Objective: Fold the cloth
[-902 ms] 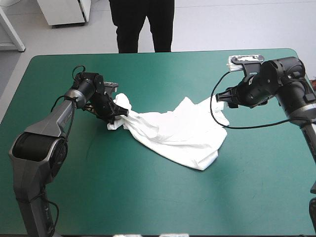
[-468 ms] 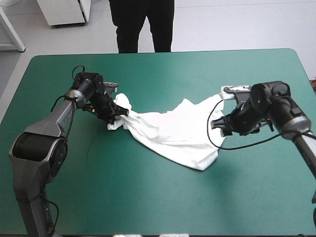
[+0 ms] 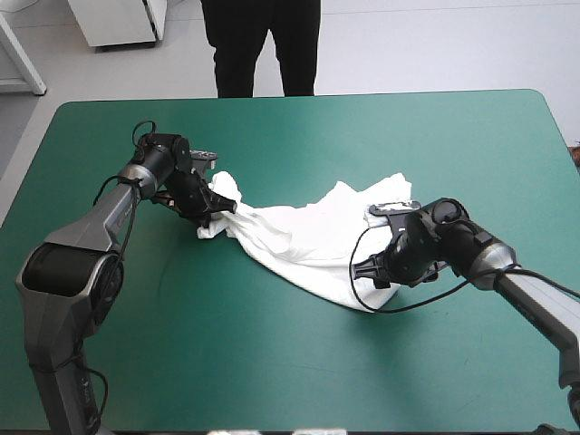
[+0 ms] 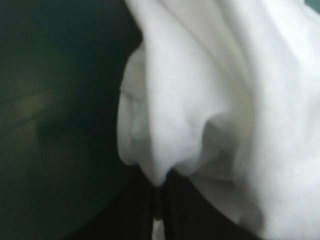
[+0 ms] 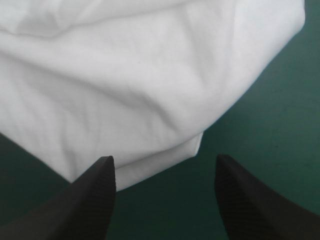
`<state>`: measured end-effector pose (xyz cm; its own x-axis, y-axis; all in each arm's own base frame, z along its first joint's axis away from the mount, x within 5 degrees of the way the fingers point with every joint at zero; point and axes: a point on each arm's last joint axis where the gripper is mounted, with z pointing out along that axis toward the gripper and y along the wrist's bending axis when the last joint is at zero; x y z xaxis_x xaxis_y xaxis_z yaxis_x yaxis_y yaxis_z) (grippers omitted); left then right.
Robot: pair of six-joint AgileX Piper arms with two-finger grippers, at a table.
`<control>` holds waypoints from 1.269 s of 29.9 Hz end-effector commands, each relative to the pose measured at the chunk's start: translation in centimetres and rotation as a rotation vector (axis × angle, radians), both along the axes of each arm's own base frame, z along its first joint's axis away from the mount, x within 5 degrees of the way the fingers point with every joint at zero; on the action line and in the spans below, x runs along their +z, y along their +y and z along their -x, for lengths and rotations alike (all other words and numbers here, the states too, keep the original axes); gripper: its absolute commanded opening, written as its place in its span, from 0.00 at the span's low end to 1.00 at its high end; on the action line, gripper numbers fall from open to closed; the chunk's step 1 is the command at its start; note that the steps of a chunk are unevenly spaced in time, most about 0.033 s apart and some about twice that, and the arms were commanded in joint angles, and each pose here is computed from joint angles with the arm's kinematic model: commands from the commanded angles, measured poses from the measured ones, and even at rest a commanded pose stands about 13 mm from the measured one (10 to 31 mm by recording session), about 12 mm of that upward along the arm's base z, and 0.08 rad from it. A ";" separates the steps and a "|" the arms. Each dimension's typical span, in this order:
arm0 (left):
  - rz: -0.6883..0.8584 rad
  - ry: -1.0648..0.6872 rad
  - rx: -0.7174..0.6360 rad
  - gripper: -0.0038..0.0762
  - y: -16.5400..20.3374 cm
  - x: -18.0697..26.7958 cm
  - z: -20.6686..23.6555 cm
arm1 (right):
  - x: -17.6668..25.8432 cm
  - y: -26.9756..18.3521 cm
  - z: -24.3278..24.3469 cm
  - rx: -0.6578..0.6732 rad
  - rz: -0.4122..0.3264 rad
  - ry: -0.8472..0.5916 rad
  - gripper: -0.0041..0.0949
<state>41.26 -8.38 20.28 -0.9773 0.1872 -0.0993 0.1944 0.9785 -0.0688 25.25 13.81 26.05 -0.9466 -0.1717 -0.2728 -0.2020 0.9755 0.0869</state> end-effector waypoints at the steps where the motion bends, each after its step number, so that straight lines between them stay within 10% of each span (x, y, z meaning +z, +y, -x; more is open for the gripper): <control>1: -0.012 0.008 -0.002 0.04 0.0 0.0 0.4 | 0.4 -0.1 -0.1 -0.007 -0.015 -0.064 0.60; 12: -0.011 -0.001 -0.007 0.04 0.0 0.3 0.4 | -4.5 0.7 -1.7 -0.015 0.027 0.008 0.56; 21: -0.019 0.040 -0.029 0.04 0.1 1.0 1.0 | -5.5 0.6 -1.6 -0.008 0.068 0.071 0.03; 38: 0.072 -0.554 -0.052 0.04 1.9 24.1 10.0 | 16.7 -3.5 2.8 0.007 -0.015 -0.482 0.02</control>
